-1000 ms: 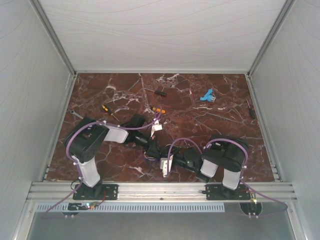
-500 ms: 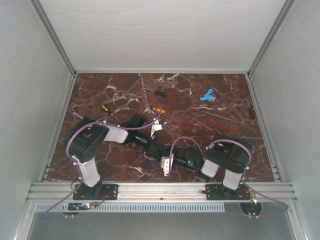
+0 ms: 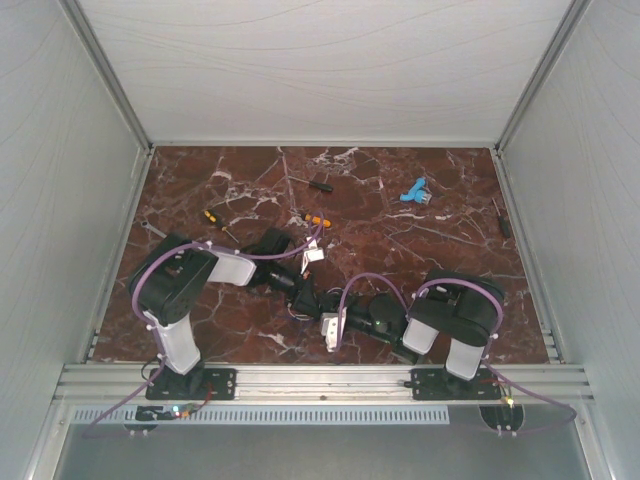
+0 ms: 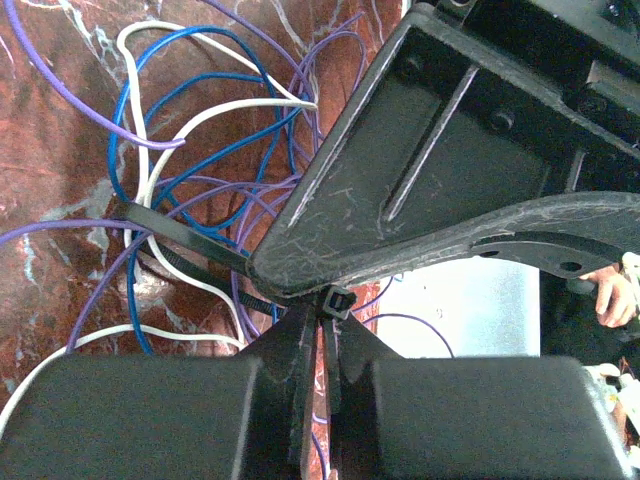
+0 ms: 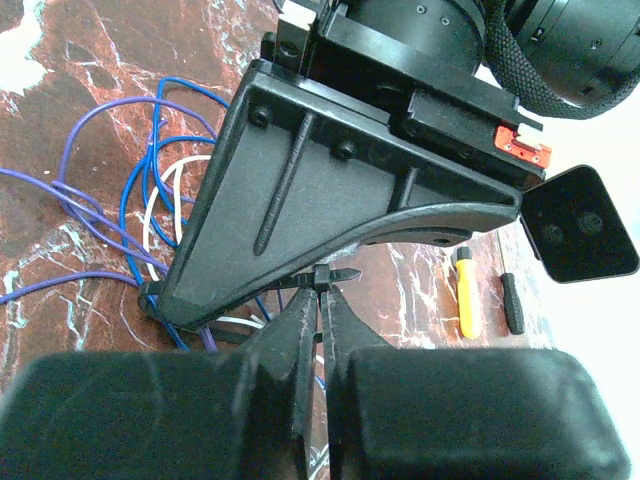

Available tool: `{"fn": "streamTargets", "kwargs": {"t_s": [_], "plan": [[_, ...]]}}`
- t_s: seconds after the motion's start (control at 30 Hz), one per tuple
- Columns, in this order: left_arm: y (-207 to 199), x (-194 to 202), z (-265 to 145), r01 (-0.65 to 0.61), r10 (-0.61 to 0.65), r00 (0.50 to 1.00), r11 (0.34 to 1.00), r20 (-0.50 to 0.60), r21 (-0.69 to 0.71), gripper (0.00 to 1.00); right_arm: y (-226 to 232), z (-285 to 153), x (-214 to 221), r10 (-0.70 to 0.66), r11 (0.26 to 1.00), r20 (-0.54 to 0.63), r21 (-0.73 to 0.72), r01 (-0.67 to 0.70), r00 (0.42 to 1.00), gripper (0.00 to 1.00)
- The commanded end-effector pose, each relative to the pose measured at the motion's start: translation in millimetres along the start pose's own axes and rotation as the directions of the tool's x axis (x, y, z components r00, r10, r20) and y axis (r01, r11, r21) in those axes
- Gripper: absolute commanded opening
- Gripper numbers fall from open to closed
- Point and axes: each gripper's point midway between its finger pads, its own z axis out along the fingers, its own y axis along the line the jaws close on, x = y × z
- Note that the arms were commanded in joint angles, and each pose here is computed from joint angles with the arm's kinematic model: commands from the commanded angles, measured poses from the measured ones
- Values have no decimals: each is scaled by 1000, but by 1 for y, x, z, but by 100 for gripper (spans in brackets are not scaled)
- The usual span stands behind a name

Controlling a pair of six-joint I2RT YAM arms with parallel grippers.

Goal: Zip-tie the wires
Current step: Tie the cable at the center of the board.

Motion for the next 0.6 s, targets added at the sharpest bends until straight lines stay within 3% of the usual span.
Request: {"fn": "streamTargets", "kwargs": {"t_s": [0.0,0.33,0.57], "plan": [[2,-18,1,-75,75,997,997,21,-1,0,-31,3,-35,-67,993,134,108,52,989,0],[-2,-22,1,-84,84,996,996,32,18,0,-1,0,-20,-222,975,47,43,220,974,0],[-5,-27,-2,-90,89,995,996,53,16,0,-4,-4,-21,-223,974,41,52,221,974,0]]}}
